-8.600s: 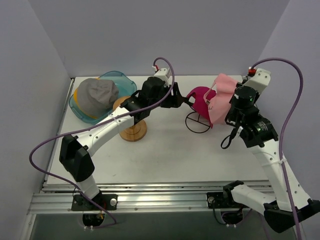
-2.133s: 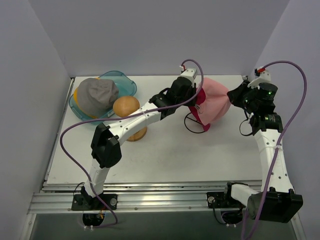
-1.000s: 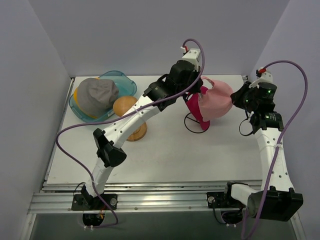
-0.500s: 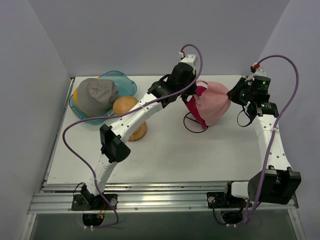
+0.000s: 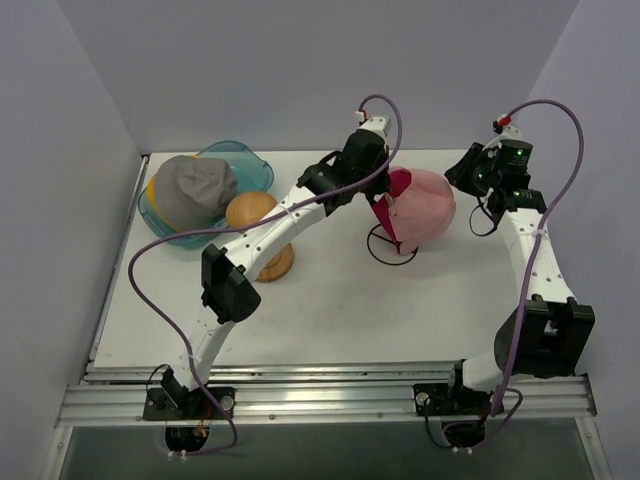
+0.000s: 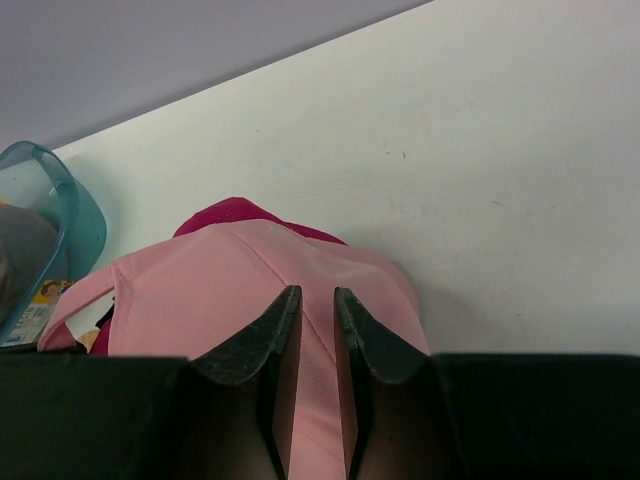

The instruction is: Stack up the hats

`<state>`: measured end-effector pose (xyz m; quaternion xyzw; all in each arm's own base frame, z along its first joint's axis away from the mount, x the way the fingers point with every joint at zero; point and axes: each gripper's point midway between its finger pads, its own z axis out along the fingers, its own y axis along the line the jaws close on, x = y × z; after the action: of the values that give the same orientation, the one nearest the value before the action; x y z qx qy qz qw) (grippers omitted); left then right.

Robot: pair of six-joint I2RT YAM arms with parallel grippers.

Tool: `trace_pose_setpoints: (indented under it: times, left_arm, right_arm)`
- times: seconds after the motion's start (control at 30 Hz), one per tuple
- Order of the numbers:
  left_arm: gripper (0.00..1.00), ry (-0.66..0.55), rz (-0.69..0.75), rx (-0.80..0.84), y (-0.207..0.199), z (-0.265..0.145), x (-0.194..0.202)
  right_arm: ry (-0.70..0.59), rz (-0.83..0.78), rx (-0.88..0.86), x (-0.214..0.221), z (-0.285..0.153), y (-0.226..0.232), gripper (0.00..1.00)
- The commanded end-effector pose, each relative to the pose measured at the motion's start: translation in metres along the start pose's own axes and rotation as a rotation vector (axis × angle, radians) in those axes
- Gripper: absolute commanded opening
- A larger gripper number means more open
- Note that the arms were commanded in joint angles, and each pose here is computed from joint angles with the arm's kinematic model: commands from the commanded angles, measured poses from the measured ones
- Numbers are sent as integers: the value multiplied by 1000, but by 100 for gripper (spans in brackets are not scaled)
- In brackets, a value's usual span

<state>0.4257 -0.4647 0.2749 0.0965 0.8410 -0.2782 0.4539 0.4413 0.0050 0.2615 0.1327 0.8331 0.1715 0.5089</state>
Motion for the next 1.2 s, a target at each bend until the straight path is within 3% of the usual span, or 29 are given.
trace_pose_setpoints:
  times: [0.0, 0.37, 0.57, 1.17]
  left_arm:
    - [2, -74, -23, 49, -11, -11, -28]
    - [2, -74, -28, 37, -6, -13, -28]
    - [2, -76, -32, 37, -6, -15, -29]
    - [2, -81, -34, 43, -7, -16, -29]
  right_arm:
    - [-55, -1, -57, -14, 2, 13, 17]
    - [-134, 45, 14, -10, -34, 3, 27]
    - [-113, 88, 66, 8, -51, -7, 32]
    - [-91, 165, 62, 26, -30, -18, 24]
